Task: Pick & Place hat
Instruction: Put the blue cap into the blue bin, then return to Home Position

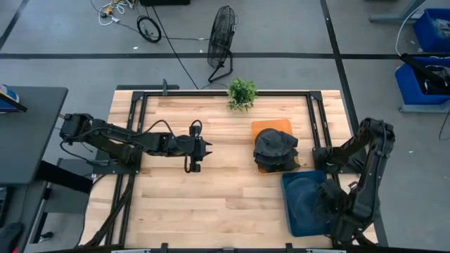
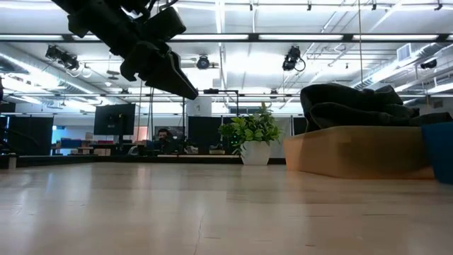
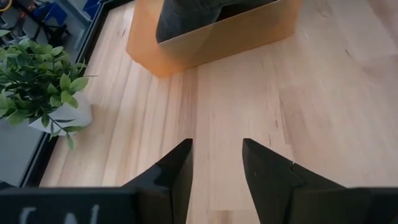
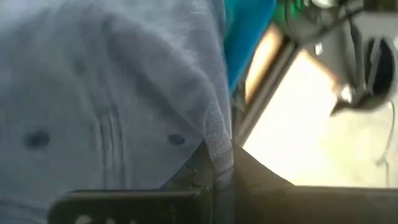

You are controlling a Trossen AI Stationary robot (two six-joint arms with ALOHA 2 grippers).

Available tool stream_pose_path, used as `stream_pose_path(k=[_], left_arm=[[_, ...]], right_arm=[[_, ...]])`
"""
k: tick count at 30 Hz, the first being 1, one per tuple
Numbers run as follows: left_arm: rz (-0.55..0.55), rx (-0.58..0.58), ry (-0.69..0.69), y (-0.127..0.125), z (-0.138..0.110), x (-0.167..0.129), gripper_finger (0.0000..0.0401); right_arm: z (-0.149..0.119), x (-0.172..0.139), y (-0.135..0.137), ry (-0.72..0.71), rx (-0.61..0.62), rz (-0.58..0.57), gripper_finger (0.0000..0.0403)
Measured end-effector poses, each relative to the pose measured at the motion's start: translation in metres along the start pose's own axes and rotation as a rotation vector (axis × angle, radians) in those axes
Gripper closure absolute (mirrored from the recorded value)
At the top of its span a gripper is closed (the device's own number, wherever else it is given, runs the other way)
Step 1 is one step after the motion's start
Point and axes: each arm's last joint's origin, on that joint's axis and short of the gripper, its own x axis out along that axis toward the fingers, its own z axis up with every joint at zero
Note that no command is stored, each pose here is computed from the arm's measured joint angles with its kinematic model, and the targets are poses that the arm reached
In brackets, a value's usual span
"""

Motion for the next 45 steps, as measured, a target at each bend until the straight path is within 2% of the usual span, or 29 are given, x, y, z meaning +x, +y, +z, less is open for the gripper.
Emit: stream_pose_path(k=[3,8,14,18,24,30,35,39,42,45], left_arm=[[0.000,-0.001,0.000,0.000,0.000,0.000,0.0259],[0.000,-0.007,0.000,0.000,0.000,0.000,0.0259],[-0.001,-0.006,0.002,0.000,0.000,0.000,0.0259],[-0.001,-0.006,0.003,0.000,0.000,0.000,0.0259],[-0.001,0.001,0.005,0.000,0.000,0.000,0.0259],[-0.001,0.002,0.005,0.000,0.000,0.000,0.0259],[0.006,-0.025,-0.006,0.000,0.001,-0.001,0.0259],[0.046,-0.067,-0.038,0.005,0.006,-0.009,0.0259],[0.083,-0.106,-0.094,0.013,0.013,-0.025,0.0259],[0.120,-0.145,-0.153,0.023,0.019,-0.048,0.0259]], right_arm=[[0.000,-0.005,-0.006,0.058,0.007,-0.004,0.0387],[-0.001,-0.006,-0.009,0.074,0.052,-0.012,0.0386],[0.001,0.000,0.004,-0.031,0.043,0.167,0.0386],[0.001,0.015,0.015,-0.036,-0.025,0.230,0.0380],[-0.001,0.037,0.019,0.015,-0.026,0.212,0.0334],[0.003,0.039,0.026,0.049,-0.002,0.229,0.0271],[0.017,0.025,0.028,0.094,-0.007,0.308,0.0240],[0.032,-0.002,0.021,0.128,0.055,0.449,0.0235],[0.045,-0.026,0.013,-0.029,0.003,0.626,0.0234],[0.058,-0.046,0.003,-0.363,-0.122,0.773,0.0234]])
